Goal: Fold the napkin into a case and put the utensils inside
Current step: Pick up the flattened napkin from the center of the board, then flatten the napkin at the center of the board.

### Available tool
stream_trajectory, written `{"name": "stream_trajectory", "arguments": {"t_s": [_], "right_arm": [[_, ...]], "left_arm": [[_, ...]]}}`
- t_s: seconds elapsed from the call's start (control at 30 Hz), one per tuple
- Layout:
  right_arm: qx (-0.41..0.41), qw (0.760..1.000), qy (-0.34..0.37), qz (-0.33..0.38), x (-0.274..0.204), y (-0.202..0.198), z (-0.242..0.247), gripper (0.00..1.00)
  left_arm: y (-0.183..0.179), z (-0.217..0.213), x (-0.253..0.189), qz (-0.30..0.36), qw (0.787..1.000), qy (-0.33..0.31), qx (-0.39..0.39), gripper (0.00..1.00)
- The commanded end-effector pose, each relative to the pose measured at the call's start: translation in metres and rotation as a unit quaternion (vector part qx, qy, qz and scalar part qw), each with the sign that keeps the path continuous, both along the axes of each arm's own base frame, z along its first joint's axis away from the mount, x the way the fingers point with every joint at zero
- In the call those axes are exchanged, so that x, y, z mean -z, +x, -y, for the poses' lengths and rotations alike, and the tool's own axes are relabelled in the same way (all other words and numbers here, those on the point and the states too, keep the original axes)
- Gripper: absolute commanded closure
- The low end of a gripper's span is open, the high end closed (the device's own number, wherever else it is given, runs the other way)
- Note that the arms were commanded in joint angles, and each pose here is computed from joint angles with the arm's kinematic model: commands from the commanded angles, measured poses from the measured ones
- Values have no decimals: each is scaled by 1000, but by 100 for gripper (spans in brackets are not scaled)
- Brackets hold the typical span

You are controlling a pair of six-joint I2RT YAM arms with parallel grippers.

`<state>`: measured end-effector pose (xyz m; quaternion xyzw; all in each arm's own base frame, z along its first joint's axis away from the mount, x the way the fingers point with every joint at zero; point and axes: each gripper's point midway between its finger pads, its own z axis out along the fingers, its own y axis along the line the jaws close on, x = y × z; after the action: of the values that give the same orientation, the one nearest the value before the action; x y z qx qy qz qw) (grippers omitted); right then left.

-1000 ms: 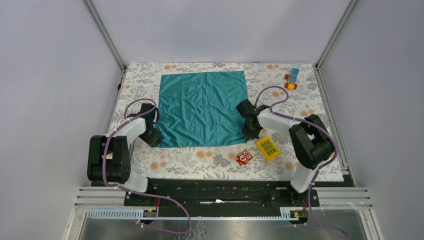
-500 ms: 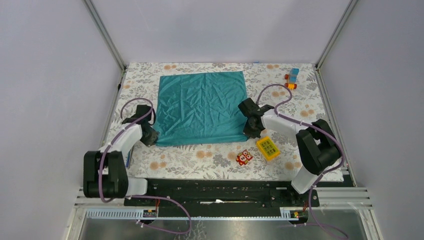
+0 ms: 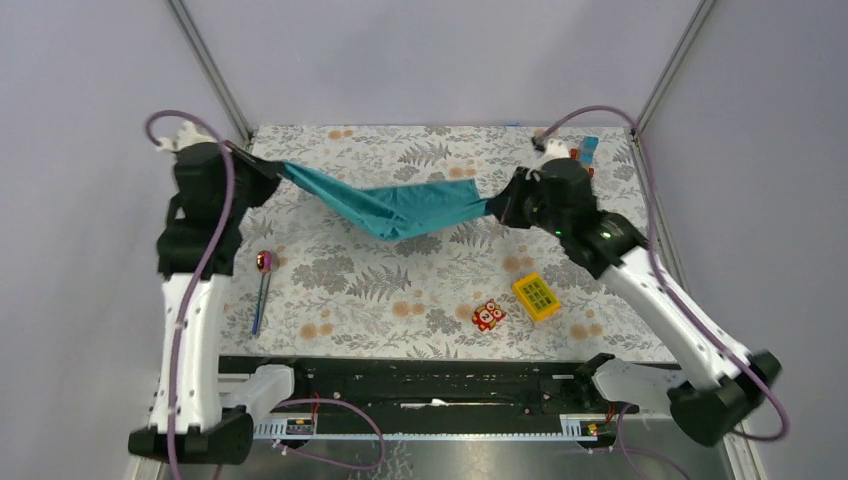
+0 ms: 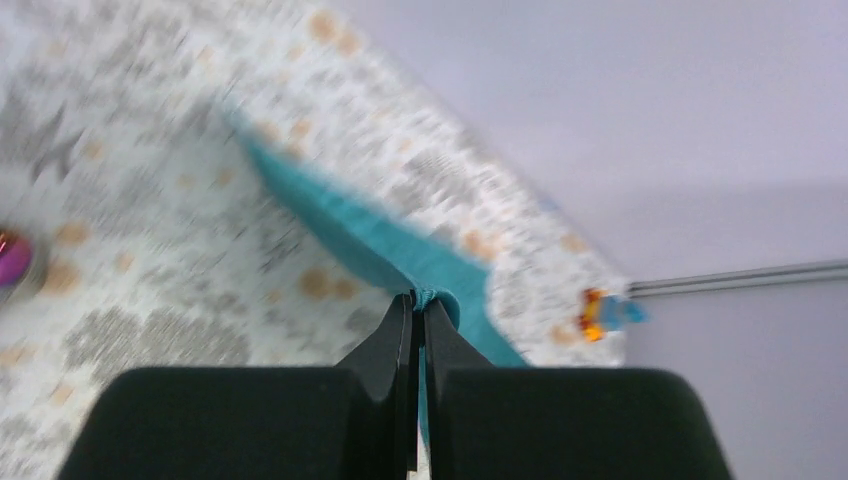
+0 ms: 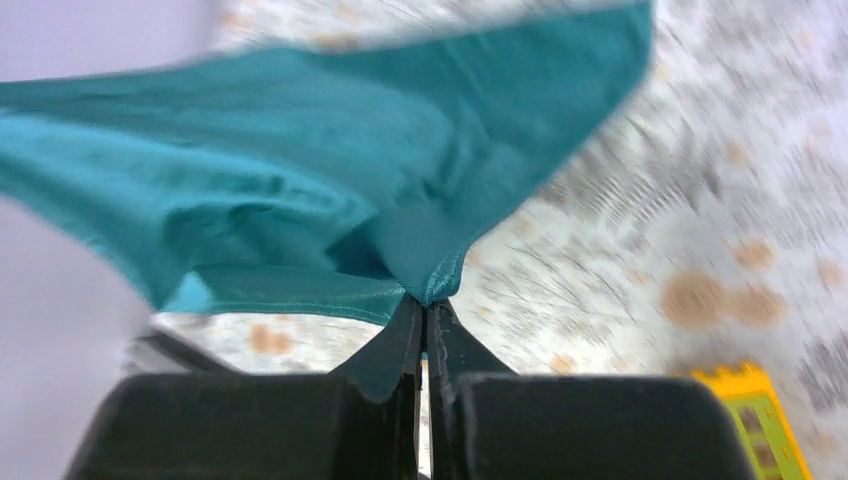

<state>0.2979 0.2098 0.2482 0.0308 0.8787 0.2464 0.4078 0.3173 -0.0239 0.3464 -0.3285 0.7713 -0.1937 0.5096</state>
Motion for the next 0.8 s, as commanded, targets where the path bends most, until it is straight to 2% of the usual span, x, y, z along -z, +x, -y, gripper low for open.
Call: {"name": "stream_trajectory", "arguments": {"t_s": [0.0,0.1,0.2,0.27,0.37,0.5,0.6,0.77], "right_arm": [[-152,961,116,199,-151,-50,-21,100],[-208,918,188,280,-214,-95,-19,100],[-226,889,230,323,-252,-123,-11,100],[-218,885,242,333,-265,-126,-7,100],[-154,900,243,328,-266,-104,2,100],[-42,935,204,286,-231,-44,8,100],[21,958,146,246,-188,7,5,100],[55,979,53,192,-108,87,-15,100]], "left_arm": [[-53,7,-126,179,983,10,30,100],[-95,7,-183,272,962,11,26,100],[-137,-1,-225,348,937,20,4,100],[-155,-9,-240,376,926,22,-18,100],[-161,-18,-247,395,917,23,-45,100],[-122,-30,-224,367,927,30,-77,100],[-64,-32,-187,318,944,36,-79,100],[32,-35,-104,238,967,48,-83,100]]}}
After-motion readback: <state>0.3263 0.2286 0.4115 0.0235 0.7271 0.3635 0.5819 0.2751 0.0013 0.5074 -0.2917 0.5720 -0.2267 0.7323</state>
